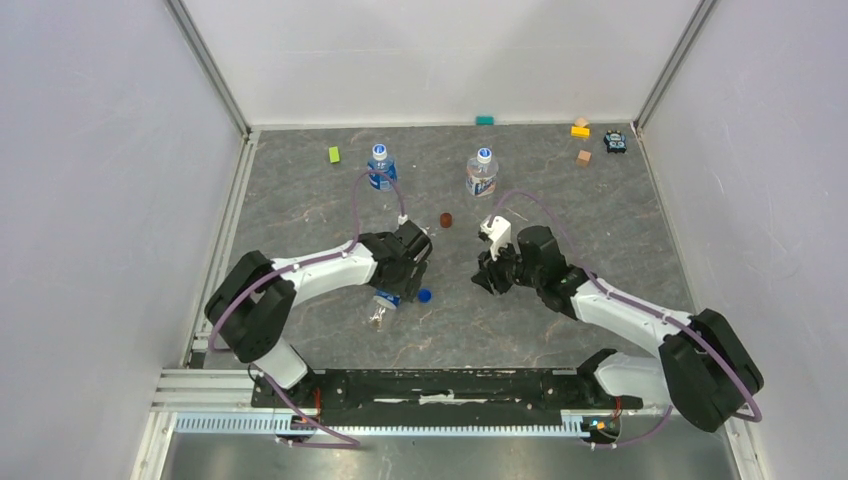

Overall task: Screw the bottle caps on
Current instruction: Place the plastic bottle at the center of the board, then pick up the bottle cap from the center of the board.

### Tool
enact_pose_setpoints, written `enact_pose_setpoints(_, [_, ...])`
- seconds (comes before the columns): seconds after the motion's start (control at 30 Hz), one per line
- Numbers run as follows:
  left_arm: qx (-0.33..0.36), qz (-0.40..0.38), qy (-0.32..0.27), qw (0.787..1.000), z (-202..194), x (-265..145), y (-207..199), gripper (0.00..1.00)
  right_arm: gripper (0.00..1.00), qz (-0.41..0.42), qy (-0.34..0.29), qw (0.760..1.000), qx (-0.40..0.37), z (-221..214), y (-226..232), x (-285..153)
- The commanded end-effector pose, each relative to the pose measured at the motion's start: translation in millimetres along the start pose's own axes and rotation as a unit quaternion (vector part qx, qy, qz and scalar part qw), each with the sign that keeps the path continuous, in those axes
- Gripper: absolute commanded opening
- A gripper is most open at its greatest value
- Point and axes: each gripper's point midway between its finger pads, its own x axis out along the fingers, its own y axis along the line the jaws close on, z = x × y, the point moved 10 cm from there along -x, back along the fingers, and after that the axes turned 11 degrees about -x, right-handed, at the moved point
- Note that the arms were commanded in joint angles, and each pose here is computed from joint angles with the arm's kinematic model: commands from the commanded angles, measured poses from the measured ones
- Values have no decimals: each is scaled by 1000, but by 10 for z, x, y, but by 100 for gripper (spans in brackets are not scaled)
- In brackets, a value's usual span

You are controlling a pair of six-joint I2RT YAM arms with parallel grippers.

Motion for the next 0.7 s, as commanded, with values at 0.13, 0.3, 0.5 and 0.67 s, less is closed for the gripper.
enact_pose_setpoints(0.13, [-46, -54, -73, 995, 216, -543, -35, 88, 42, -29, -11, 999, -14, 77, -55, -276])
enact_pose_setpoints(0.3, [-32, -114, -109, 987, 261, -872, -278, 84, 45, -69, 6, 997, -28, 77, -103, -466])
enact_pose_setpoints(0.5, [17, -132, -80, 988, 105, -746, -735, 70, 45, -109, 3, 993, -38, 66, -137, -598])
enact_pose_setpoints(0.67, [35, -116, -56, 991, 53, -469, -899, 49, 45, -123, 6, 991, -45, 64, -154, -647])
